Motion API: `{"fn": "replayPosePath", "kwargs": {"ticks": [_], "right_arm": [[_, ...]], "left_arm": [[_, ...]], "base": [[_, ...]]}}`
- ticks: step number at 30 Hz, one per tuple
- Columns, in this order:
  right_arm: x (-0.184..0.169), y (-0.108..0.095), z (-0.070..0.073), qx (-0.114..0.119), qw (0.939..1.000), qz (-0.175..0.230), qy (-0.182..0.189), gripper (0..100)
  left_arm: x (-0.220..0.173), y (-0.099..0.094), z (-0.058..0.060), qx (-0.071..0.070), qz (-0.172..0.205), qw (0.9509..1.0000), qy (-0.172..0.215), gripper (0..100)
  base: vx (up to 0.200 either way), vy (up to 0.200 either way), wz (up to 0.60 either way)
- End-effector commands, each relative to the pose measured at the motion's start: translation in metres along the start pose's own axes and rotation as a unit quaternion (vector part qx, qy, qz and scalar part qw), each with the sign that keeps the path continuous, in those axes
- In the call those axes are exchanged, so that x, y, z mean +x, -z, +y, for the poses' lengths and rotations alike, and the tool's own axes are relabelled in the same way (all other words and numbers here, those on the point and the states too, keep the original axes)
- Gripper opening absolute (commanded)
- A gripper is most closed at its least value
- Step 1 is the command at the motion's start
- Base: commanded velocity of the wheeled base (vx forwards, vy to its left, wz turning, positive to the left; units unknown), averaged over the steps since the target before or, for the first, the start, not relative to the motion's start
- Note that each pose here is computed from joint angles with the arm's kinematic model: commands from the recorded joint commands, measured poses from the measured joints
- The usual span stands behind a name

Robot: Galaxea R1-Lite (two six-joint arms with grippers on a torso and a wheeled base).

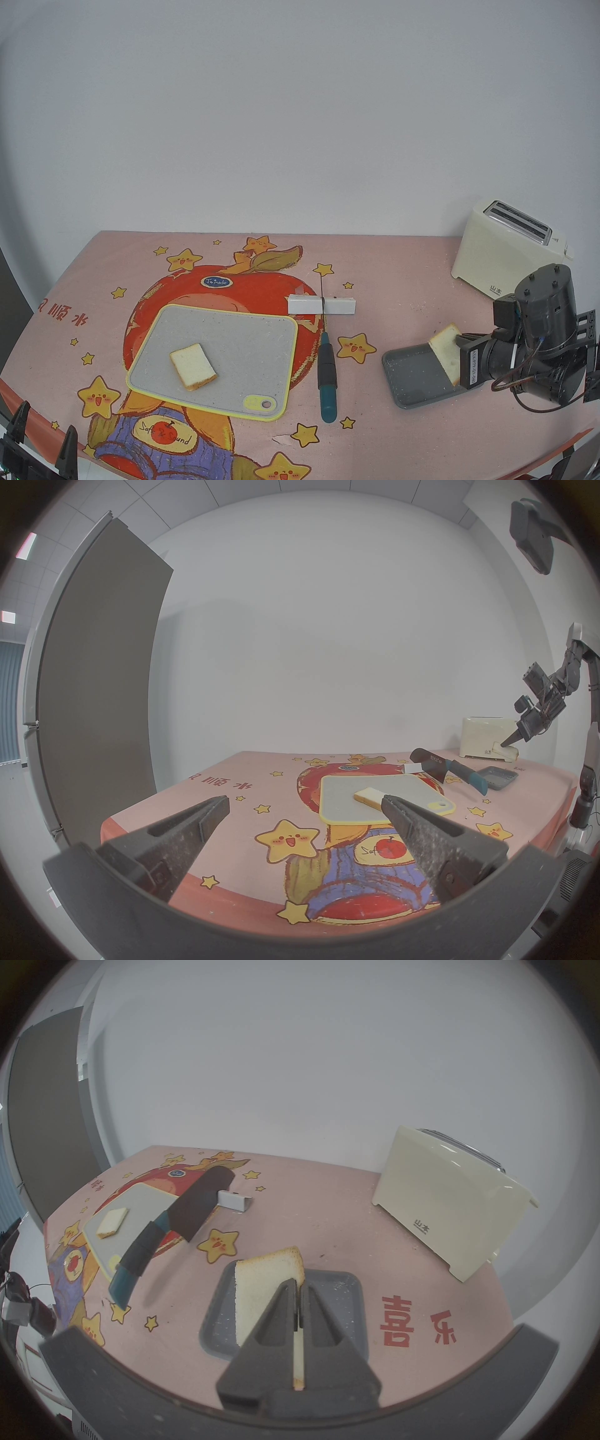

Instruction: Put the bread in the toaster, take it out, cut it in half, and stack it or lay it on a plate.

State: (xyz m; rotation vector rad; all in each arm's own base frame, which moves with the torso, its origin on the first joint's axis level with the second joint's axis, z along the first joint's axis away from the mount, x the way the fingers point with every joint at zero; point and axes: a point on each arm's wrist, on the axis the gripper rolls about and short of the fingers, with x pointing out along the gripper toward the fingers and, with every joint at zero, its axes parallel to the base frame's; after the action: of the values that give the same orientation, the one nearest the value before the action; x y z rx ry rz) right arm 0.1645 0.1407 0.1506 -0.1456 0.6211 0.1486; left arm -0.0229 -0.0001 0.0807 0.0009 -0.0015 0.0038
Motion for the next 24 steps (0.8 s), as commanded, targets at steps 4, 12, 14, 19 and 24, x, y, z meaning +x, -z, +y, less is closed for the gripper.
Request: {"fn": "replayPosePath", "kwargs": {"ticks": [4,12,14,19,24], "right_arm": [[0.007,0.0,-0.003,0.003,0.9999,0.009,0.013,0],[0.018,0.001,0.002,-0.002,0.9996,0.025,0.015,0],[0.025,0.0,0.002,0.004,0.9995,0.024,0.019,0],[0.036,0.001,0.006,0.011,0.9996,0.014,0.02,0],[0.04,0.0,0.005,0.026,0.9993,0.013,0.024,0]], "left_arm": [[0.0,0.005,0.0,0.0,0.001,1.0,0.0,100],[0.0,0.005,0.0,0.0,0.001,1.0,0.0,100],[0.0,0.005,0.0,0.0,0.001,1.0,0.0,100],[0.0,0.005,0.0,0.0,0.001,1.0,0.0,100],[0.0,0.005,0.0,0.0,0.001,1.0,0.0,100]], "base": [[-0.05,0.0,0.0],[0.0,0.0,0.0],[0.0,0.0,0.0],[0.0,0.0,0.0],[0.0,0.0,0.0]]}}
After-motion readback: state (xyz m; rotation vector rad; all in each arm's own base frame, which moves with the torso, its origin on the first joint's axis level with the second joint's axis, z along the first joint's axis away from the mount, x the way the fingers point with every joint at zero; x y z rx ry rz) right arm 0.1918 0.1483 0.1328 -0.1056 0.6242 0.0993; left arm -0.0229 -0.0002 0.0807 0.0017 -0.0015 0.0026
